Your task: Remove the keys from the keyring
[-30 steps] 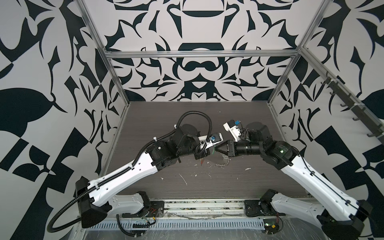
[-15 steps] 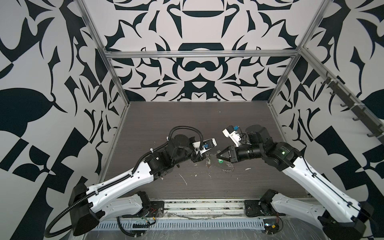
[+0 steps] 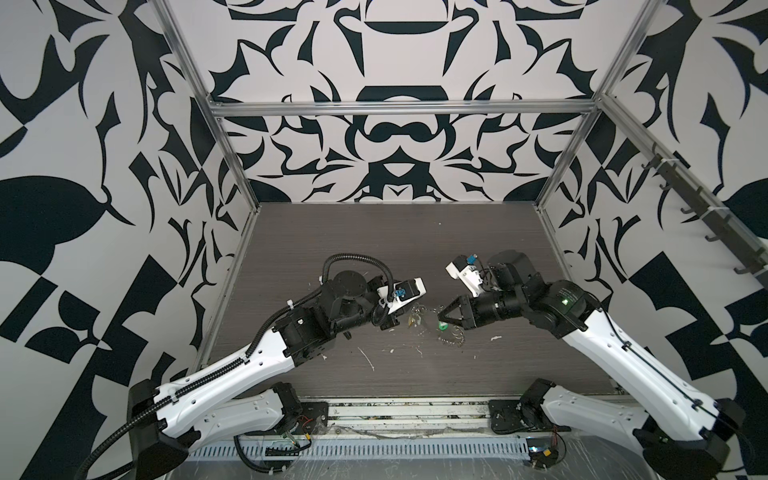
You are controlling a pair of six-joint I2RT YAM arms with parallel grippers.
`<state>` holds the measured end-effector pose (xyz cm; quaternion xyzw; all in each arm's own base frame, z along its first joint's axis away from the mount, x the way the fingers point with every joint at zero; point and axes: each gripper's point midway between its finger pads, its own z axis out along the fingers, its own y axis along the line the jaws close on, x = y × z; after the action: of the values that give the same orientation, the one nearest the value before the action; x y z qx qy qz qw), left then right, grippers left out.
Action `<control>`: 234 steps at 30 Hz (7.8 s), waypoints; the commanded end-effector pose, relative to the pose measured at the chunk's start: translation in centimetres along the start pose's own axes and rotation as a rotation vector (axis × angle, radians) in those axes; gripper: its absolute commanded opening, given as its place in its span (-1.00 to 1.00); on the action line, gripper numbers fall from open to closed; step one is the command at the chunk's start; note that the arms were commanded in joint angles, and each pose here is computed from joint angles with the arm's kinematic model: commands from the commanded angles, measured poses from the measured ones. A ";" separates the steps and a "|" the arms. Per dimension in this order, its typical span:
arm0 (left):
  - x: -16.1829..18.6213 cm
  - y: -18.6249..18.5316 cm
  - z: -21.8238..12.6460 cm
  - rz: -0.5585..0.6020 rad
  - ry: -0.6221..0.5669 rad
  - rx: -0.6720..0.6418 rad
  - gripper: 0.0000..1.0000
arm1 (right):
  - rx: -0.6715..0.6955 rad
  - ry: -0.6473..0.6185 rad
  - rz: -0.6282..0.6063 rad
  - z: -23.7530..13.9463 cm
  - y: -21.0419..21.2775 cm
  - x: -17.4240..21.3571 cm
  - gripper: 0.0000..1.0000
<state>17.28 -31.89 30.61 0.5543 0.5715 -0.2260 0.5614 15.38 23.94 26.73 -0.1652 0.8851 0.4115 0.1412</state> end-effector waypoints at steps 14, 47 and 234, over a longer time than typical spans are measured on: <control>-1.2 -2.3 -0.1 -0.063 -0.037 0.152 -0.07 | 0.070 0.011 -0.135 -2.0 1.5 -1.8 -1.00; -0.9 -2.3 2.4 -0.145 -0.058 0.155 -0.14 | 0.190 0.093 -0.271 -1.0 1.4 -1.9 -1.00; -1.0 -3.4 1.4 0.000 -0.137 0.181 -0.43 | 0.152 0.057 -0.352 -0.9 4.2 -1.5 -1.00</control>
<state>14.30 -34.34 28.92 0.5901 0.5117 -0.3153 0.5389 14.88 25.33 28.43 -0.3013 0.8938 0.2868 0.1677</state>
